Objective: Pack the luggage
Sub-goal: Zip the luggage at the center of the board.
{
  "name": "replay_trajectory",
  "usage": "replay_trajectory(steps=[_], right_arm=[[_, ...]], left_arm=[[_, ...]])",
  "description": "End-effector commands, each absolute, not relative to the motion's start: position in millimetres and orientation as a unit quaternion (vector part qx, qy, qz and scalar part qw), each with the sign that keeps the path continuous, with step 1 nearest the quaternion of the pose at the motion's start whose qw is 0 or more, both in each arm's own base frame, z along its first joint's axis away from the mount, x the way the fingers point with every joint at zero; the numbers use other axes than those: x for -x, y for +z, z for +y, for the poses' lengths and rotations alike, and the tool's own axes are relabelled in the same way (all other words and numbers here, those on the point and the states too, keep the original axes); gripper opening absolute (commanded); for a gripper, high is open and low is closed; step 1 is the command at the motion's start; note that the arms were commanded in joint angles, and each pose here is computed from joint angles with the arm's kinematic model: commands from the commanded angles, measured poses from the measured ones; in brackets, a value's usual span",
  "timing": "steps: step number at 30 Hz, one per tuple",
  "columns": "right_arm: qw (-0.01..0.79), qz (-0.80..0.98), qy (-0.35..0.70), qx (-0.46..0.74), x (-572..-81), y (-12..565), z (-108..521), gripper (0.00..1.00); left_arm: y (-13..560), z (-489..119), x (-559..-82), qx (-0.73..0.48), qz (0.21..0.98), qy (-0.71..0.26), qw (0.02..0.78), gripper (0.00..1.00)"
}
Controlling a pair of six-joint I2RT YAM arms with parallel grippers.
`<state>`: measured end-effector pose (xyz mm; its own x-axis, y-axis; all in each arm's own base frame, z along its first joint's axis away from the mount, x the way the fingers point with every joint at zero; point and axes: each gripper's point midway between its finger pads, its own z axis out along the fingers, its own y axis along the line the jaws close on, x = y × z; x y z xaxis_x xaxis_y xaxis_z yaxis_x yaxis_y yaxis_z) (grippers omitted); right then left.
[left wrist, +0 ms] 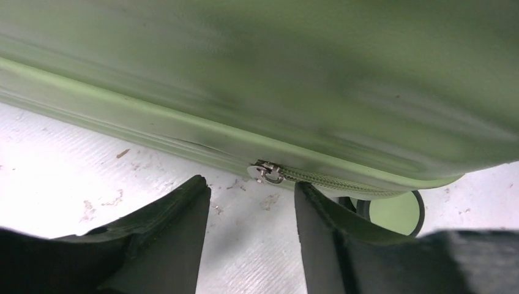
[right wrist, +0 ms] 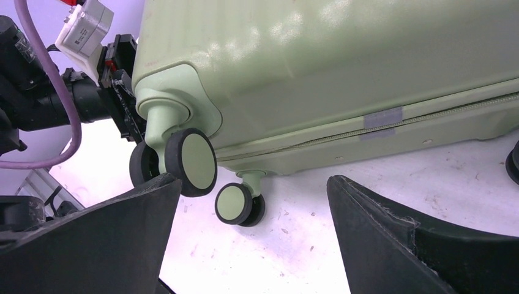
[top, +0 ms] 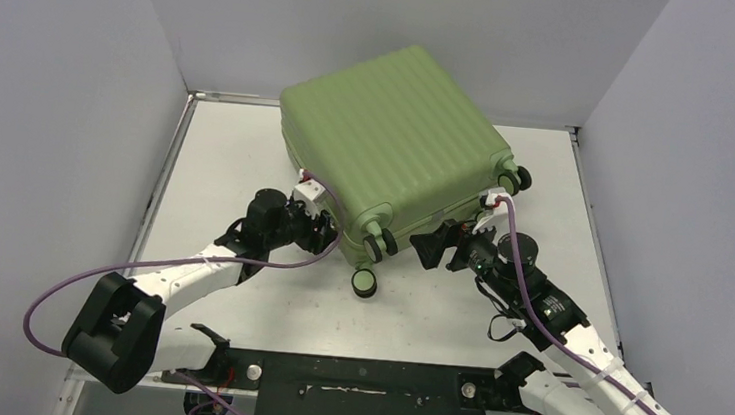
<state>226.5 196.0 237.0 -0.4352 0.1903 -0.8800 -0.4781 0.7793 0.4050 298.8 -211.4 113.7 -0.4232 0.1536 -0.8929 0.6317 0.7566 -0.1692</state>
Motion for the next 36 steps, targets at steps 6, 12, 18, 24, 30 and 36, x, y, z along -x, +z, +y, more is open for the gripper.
replay_trajectory(steps=[6,12,18,24,30,36], right_arm=[[0.551,0.765,0.320,0.087,-229,251,193,0.93],[0.553,0.763,0.323,0.088,-232,253,196,0.93],[0.549,0.766,0.324,0.088,-232,251,197,0.93],[0.549,0.766,0.324,0.087,-231,252,196,0.93],[0.549,0.767,0.321,0.085,-230,248,194,0.93],[0.551,0.768,0.315,0.086,-229,247,191,0.93]], left_arm=[[147,-222,-321,-0.248,0.751,-0.260,0.554,0.29],[143,-214,-320,-0.252,0.758,-0.239,0.553,0.13],[145,-212,-317,-0.256,0.757,-0.234,0.554,0.09],[140,-212,-313,-0.291,0.759,-0.222,0.538,0.11],[137,-218,-304,-0.320,0.753,-0.238,0.523,0.03],[133,-222,-294,-0.329,0.760,-0.252,0.500,0.02]])
